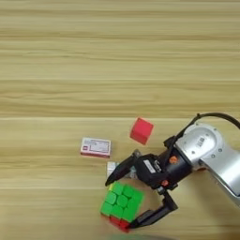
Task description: Move the objects on the table
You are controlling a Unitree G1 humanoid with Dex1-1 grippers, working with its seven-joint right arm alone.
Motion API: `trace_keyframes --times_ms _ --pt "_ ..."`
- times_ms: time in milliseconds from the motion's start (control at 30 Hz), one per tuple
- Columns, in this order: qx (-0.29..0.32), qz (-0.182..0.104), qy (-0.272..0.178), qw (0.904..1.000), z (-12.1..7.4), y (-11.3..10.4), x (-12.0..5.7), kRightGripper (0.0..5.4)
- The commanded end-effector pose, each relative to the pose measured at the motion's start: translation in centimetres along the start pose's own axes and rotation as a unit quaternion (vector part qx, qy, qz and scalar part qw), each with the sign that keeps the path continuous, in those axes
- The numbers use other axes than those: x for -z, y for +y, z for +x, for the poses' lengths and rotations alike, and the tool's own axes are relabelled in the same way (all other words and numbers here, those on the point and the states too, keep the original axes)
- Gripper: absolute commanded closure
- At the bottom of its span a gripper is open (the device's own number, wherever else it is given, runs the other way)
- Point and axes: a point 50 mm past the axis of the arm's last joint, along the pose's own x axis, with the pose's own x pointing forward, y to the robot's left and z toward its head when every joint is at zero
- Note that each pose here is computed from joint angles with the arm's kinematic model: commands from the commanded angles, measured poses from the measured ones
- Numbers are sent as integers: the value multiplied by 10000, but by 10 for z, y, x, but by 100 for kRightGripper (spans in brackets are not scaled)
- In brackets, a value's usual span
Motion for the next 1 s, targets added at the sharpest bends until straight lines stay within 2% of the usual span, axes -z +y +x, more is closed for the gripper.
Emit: trace_keyframes --times_ms 33,267,367,567,767,1000 --pt "506 -361 109 9980 -15 -11 -15 139" --pt "991 -584 -17 9934 -27 -20 -27 168" --pt "1276 -582 -66 9901 -29 -28 -29 178" --pt "1510 -312 128 9880 -20 -36 -12 184" --pt "1695 -156 182 9852 -8 -42 3 185" --pt "1869 -71 66 9823 -2 -47 7 185"
